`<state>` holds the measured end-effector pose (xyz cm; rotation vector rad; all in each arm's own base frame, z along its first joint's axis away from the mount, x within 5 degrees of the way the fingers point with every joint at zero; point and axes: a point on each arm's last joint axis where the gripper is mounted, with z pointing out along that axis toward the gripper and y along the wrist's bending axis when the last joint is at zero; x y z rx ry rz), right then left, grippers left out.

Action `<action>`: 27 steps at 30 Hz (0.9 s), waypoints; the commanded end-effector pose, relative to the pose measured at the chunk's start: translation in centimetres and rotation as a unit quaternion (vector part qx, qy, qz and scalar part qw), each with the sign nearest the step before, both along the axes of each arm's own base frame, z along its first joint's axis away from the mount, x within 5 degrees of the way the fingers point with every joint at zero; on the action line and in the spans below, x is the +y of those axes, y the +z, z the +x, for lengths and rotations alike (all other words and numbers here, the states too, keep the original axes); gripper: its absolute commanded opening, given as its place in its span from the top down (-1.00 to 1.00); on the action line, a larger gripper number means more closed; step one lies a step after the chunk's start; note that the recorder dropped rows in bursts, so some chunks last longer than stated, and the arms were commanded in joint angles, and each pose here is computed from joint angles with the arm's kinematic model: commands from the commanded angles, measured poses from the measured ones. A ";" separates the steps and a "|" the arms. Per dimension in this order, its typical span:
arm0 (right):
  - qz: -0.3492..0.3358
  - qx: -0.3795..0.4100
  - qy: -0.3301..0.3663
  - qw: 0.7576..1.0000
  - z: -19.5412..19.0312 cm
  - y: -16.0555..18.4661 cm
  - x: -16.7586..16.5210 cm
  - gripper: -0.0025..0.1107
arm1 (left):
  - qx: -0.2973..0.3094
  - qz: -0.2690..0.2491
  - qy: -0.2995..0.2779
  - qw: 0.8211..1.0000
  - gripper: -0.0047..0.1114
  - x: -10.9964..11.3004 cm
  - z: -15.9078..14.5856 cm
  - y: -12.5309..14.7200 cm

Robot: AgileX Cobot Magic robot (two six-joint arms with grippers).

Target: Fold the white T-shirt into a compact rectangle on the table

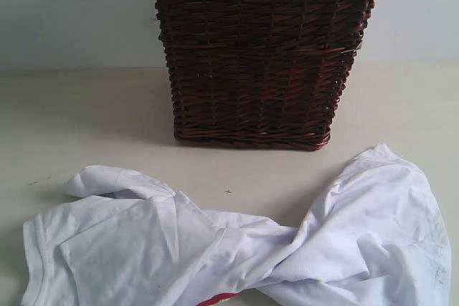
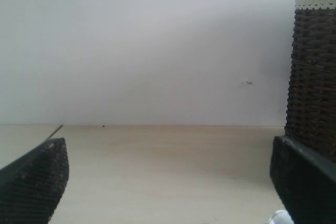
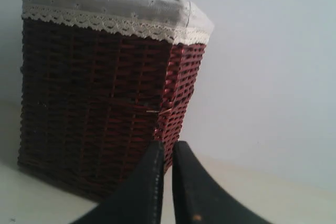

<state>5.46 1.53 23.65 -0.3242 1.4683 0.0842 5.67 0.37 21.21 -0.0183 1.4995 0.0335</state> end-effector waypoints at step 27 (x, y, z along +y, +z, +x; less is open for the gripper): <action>0.000 0.019 -0.001 1.000 -0.1 -0.5 0.0 0.80 | 0.003 0.023 -0.280 0.960 -0.89 -5.1 3.7 11.5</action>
